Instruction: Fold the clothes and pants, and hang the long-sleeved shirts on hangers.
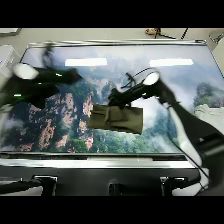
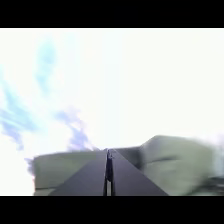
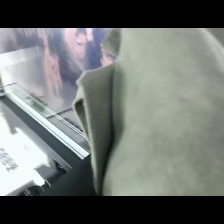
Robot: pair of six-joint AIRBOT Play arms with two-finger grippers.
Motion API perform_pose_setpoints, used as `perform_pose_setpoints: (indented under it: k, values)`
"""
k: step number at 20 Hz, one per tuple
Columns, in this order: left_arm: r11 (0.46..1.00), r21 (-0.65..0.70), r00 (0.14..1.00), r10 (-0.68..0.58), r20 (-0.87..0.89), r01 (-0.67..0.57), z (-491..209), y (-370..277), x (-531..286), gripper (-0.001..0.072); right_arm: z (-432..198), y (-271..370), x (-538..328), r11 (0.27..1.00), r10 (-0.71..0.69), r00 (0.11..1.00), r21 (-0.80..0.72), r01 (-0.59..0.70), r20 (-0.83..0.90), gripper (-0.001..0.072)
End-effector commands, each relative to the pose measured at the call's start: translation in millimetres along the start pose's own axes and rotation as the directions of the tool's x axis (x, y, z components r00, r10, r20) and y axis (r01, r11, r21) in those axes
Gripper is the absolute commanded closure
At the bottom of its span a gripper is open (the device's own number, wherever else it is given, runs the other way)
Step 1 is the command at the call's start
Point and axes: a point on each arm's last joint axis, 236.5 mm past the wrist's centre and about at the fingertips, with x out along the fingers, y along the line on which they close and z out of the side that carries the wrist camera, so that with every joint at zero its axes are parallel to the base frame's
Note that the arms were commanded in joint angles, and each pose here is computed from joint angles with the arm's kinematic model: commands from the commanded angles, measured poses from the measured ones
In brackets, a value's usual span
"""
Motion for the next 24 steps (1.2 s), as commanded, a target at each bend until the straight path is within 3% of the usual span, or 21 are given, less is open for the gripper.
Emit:
perform_pose_setpoints:
  k: [1,2,5,8,11,13,14,16,21,24]
  values:
    - [0.992,0.072,0.976,0.091,0.199,-0.108,43,7,-112,0.0682,-2,1,84,0.984,0.11,0.993,0.146,-0.103,-0.037,0.0315]
    - [0.989,0.086,0.967,0.1,0.233,-0.123,47,3,-129,0.0681,-2,0,93,0.979,0.131,0.99,0.163,-0.122,-0.043,0.0091]
    - [0.976,0.117,0.95,0.146,0.278,-0.185,48,3,-161,0.0682,12,-4,63,0.981,0.146,0.989,0.135,-0.142,-0.026,0.008]
    - [0.969,0.126,0.947,0.171,0.274,-0.211,44,7,-169,0.0681,40,-29,-34,0.992,0.088,0.994,0.088,-0.094,0.061,0.008]
    - [0.97,0.125,0.947,0.17,0.273,-0.21,44,7,-168,0.0681,38,-115,-142,0.972,-0.201,0.973,0.145,0.184,0.114,0.0076]
    - [0.97,0.125,0.947,0.17,0.272,-0.21,44,7,-168,0.0681,10,-185,-193,0.881,-0.425,0.905,0.244,0.405,0.032,0.0077]
    - [0.97,0.124,0.947,0.17,0.272,-0.21,44,7,-168,0.0681,-6,-210,-201,0.844,-0.47,0.882,0.279,0.457,-0.022,0.0077]
    - [0.971,0.122,0.948,0.169,0.271,-0.208,44,7,-167,0.0681,-24,-228,-179,0.848,-0.427,0.901,0.312,0.428,-0.075,0.0077]
    - [0.974,0.102,0.949,0.169,0.265,-0.202,43,7,-166,0.0681,-21,-214,-90,0.942,-0.188,0.982,0.285,0.178,0.007,0.0082]
    - [0.975,0.095,0.95,0.168,0.265,-0.199,43,7,-166,0.0681,-9,-201,-69,0.965,-0.118,0.992,0.242,0.103,0.046,0.0129]
